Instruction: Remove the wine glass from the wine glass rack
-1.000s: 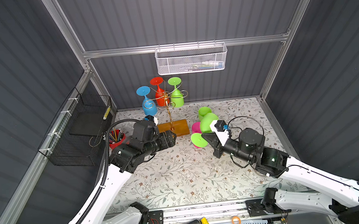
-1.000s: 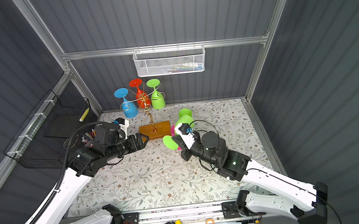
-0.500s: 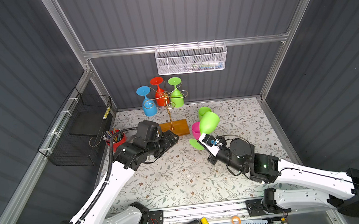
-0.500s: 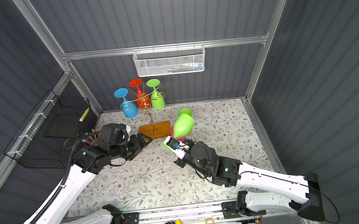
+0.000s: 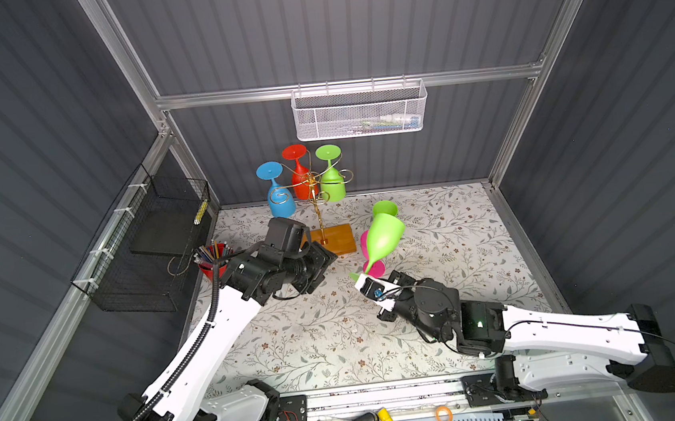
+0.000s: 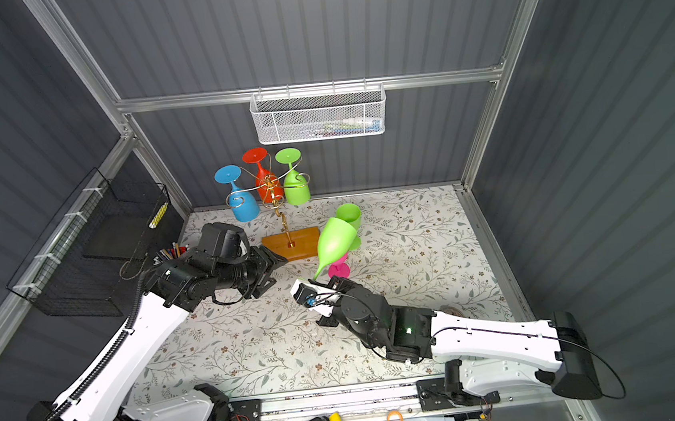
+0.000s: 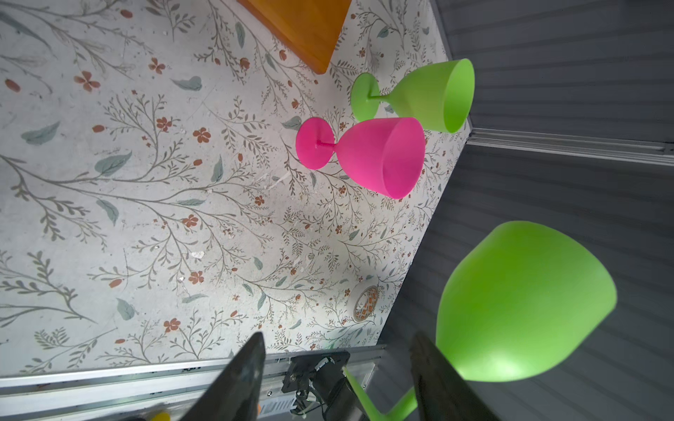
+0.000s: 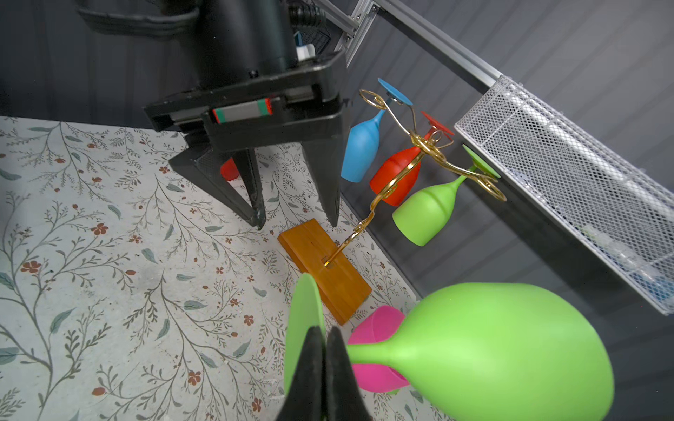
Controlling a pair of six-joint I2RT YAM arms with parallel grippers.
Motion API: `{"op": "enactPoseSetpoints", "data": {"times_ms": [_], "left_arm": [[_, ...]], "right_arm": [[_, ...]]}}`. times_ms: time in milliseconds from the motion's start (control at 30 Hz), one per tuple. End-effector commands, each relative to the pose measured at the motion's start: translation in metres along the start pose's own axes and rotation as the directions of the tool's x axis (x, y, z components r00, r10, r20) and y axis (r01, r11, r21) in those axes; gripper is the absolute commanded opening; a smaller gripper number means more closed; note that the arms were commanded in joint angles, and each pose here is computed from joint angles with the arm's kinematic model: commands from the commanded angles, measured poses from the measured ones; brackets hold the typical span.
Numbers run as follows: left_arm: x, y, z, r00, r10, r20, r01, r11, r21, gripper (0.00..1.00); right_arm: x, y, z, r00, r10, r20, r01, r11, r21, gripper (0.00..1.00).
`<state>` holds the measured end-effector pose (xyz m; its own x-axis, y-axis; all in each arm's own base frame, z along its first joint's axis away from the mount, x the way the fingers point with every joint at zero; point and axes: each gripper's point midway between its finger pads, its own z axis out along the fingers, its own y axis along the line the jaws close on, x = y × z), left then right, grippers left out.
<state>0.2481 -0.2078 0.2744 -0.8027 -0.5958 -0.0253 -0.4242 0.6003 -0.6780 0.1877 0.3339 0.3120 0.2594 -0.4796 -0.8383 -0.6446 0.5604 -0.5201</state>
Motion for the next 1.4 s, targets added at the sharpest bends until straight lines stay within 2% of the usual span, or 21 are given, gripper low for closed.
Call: {"op": "enactPoseSetpoints", "data": {"times_ms": [0, 467, 733, 1033, 1133, 1367], "left_arm": [[0.009, 0.001, 0.000, 0.996, -0.068, -0.052, 0.067, 0.998, -0.016, 0.63], [0.029, -0.013, 0.011, 0.990, -0.101, -0.095, 0.099, 0.995, -0.018, 0.59], [0.038, -0.015, 0.015, 0.988, -0.109, -0.106, 0.107, 0.994, -0.025, 0.50], [0.043, -0.008, 0.021, 0.984, -0.140, -0.107, 0.136, 0.990, -0.042, 0.37], [0.042, -0.006, 0.020, 0.978, -0.183, -0.097, 0.180, 0.983, -0.040, 0.32], [0.042, -0.003, 0.022, 0.975, -0.202, -0.093, 0.198, 0.979, -0.053, 0.14]], "right_arm": [[-0.006, -0.007, 0.000, 0.999, -0.026, 0.020, 0.025, 0.998, 0.052, 0.00], [-0.005, 0.015, 0.010, 0.993, -0.119, 0.001, 0.119, 0.992, 0.039, 0.00], [-0.004, 0.013, 0.012, 0.990, -0.138, -0.014, 0.138, 0.989, 0.061, 0.00], [-0.002, 0.014, 0.013, 0.988, -0.153, -0.021, 0.154, 0.986, 0.064, 0.00], [-0.001, 0.016, 0.014, 0.987, -0.157, -0.023, 0.158, 0.986, 0.061, 0.00], [-0.001, 0.019, 0.014, 0.985, -0.170, -0.026, 0.171, 0.984, 0.057, 0.00]]}}
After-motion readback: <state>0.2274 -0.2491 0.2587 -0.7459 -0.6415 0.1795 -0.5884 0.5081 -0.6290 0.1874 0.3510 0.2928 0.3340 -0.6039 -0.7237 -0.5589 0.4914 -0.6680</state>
